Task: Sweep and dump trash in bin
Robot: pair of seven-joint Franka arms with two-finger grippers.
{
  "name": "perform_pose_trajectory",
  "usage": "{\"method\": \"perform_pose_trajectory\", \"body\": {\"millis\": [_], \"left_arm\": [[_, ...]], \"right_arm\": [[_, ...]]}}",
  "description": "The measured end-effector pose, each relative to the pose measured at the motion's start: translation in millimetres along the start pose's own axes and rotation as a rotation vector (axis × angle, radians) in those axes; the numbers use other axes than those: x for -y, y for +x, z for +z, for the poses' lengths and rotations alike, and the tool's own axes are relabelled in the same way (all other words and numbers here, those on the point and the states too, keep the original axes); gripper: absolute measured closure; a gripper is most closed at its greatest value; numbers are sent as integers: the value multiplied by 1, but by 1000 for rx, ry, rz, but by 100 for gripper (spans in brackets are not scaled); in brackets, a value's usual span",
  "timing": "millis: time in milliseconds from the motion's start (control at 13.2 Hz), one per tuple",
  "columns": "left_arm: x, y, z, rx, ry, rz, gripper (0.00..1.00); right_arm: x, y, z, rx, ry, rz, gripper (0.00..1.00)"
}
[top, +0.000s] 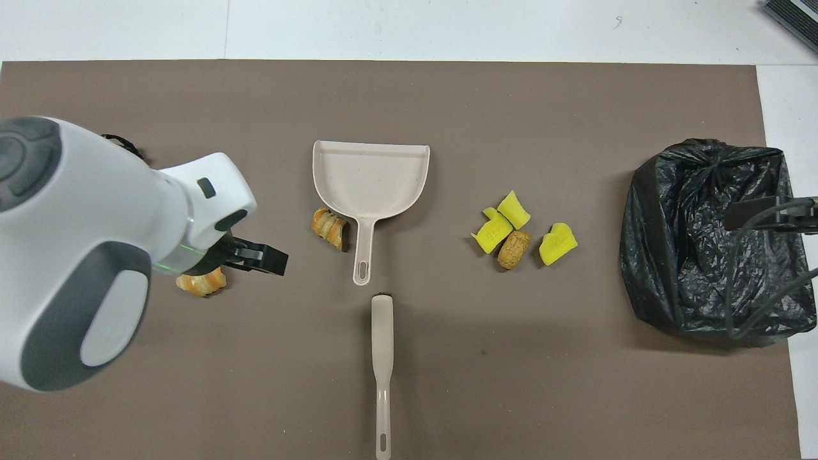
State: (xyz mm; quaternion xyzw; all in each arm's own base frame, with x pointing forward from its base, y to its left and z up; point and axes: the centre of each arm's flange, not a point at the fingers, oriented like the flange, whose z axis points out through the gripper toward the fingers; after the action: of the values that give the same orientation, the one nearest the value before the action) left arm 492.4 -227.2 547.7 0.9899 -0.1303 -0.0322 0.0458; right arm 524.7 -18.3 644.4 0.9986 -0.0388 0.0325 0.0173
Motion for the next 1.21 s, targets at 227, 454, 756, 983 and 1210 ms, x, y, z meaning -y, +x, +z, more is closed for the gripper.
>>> {"method": "perform_pose_trajectory", "body": {"millis": [227,454,756,983,1210], "left_arm": [[-62,-19,40,24,13,-46,0],[-103,-43,80,48,29,-36,0],[-163,-90,152,49,48,-29,0],[-184,-125,194,69,73,-19,0],[-194,-150,222,63,70,-13,0]], "right_arm": [[0,0,0,0,0,0,0],[0,0,0,0,0,0,0],[0,0,0,0,0,0,0],[0,0,0,0,0,0,0],[0,0,0,0,0,0,0]]}}
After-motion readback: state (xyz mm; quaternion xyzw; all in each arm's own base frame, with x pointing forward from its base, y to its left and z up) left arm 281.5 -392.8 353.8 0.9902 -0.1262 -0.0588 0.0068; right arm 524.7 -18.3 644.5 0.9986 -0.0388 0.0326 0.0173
